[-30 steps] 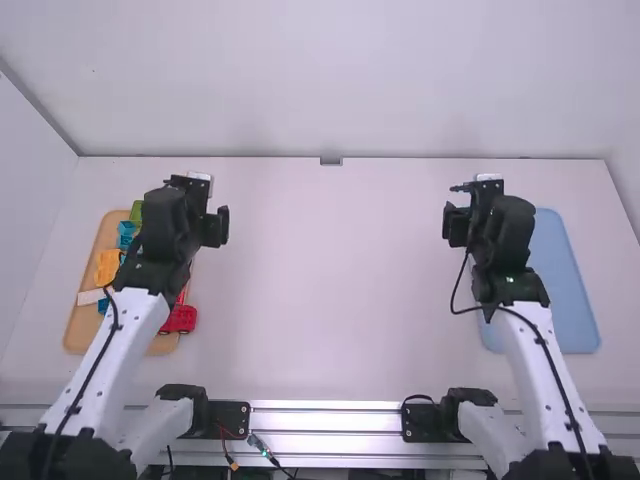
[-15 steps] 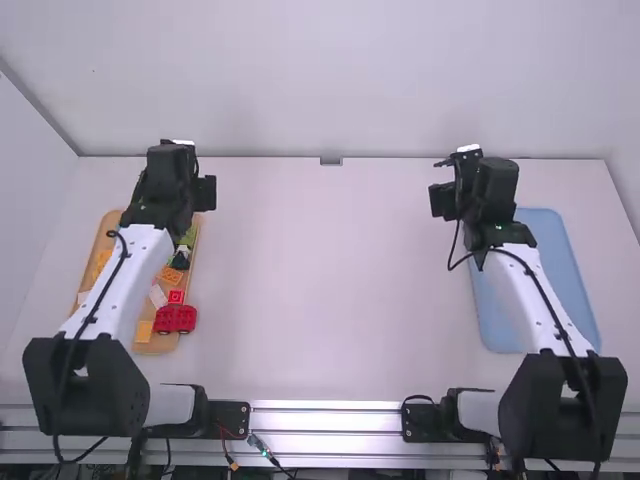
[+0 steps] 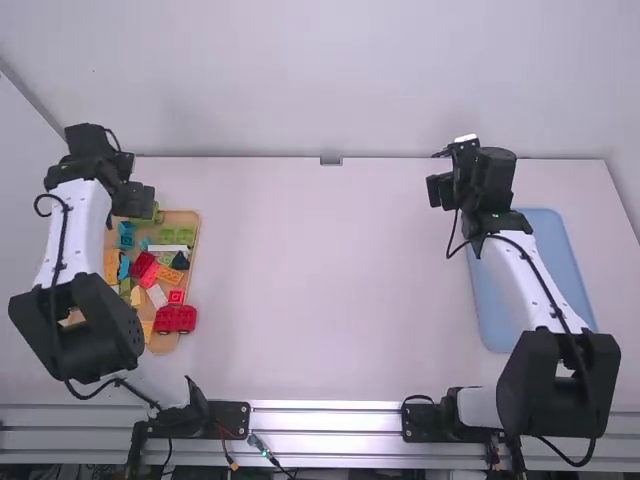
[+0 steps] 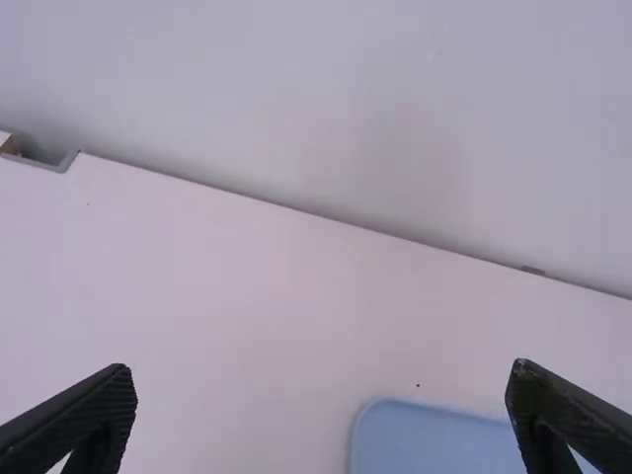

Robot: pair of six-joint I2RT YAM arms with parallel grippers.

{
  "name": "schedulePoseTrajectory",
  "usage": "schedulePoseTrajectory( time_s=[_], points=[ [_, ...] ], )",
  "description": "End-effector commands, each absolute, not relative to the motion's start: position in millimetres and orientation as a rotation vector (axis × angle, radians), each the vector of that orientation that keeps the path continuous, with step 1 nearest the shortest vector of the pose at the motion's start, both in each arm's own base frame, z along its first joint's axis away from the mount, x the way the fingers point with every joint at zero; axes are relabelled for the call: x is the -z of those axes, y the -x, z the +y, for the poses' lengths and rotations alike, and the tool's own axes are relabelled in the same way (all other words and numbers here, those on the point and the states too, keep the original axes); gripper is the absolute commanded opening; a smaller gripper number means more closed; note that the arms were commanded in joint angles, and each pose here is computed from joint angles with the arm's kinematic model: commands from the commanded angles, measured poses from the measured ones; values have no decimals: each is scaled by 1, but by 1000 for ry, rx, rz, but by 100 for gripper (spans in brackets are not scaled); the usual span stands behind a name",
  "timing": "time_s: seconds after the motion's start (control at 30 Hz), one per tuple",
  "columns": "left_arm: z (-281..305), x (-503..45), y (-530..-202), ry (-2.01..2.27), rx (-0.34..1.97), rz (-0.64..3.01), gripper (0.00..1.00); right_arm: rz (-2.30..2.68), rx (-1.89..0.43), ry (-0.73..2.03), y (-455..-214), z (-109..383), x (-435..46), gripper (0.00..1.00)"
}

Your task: Assemble lego blocks to make yellow taxi

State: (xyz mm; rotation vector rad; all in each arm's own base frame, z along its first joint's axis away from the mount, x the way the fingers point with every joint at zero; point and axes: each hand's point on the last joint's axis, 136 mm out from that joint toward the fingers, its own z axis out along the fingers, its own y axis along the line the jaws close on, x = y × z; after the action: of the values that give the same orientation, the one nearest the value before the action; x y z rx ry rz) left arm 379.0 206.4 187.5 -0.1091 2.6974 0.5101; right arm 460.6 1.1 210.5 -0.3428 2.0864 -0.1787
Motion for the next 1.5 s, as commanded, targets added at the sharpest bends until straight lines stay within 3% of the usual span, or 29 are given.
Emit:
schedulePoseTrajectory(
  time_s=[0.0, 0.17, 0.3, 0.53, 0.7, 1.47],
  points=[
    [214, -173, -373, -66, -387, 2747, 99, 2058, 182, 334, -467, 0, -224, 99],
    [250, -140, -335, -58, -316, 2834, 100, 2053, 183, 333, -468, 0, -225, 99],
    [268, -120, -317, -42, -202, 2841, 97, 2035, 185, 330, -470, 0, -229, 99],
    [304, -81, -296, 130, -193, 2906, 89, 2005, 189, 326, -474, 0, -235, 99],
    [301, -53, -298, 116, -133, 2951, 79, 2002, 190, 326, -474, 0, -236, 99],
    [303, -10, -308, 253, -25, 2937, 80, 2014, 181, 322, -473, 0, -233, 99]
  ],
)
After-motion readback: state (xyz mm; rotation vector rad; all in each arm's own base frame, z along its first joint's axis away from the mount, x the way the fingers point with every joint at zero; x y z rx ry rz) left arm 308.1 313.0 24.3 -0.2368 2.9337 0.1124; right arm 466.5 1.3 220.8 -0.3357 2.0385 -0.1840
